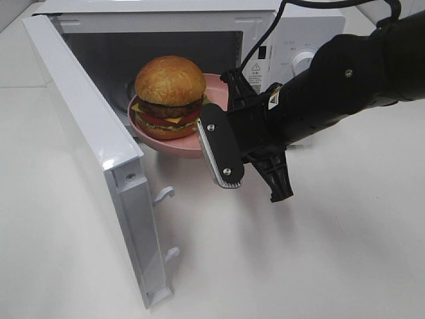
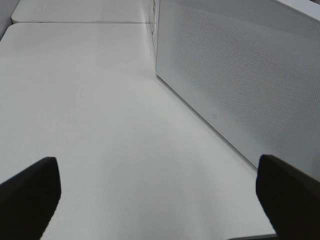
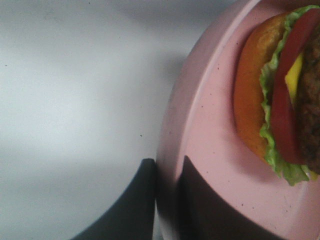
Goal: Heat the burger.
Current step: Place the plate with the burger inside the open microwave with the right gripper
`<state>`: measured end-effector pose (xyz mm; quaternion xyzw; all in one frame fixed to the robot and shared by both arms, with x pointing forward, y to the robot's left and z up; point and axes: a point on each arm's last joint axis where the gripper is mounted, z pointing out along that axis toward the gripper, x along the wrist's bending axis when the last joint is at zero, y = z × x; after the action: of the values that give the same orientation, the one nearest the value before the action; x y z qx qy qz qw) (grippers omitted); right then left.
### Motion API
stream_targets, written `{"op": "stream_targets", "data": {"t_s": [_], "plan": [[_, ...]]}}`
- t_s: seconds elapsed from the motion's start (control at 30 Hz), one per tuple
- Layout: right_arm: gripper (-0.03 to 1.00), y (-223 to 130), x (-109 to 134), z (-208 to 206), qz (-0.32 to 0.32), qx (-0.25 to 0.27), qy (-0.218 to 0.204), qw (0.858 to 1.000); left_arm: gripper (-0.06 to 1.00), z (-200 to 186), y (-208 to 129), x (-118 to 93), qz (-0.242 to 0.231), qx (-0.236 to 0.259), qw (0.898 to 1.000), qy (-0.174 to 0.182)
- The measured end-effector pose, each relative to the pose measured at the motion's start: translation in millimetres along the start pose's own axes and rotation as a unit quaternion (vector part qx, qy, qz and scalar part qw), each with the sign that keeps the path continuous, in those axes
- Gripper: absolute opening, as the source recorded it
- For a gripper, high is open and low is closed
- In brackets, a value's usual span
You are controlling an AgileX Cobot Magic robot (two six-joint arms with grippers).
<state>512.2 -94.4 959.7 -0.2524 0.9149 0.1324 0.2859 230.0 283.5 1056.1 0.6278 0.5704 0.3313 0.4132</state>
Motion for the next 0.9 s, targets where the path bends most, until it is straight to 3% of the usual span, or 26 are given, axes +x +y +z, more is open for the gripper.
{"op": "stream_targets", "data": {"t_s": [0.37, 0.9], "plan": [[0.06, -6.3, -17.1, 10.8, -0.03, 0.004, 0.02, 0.999, 0.98, 0.0, 0.0, 0.0, 0.0, 0.0, 1.0, 0.0], [0.07, -7.7, -43.5, 33.9, -0.039, 0.006, 0.008, 0.999, 0.98, 0.0, 0.0, 0.0, 0.0, 0.0, 1.0, 0.0]]}}
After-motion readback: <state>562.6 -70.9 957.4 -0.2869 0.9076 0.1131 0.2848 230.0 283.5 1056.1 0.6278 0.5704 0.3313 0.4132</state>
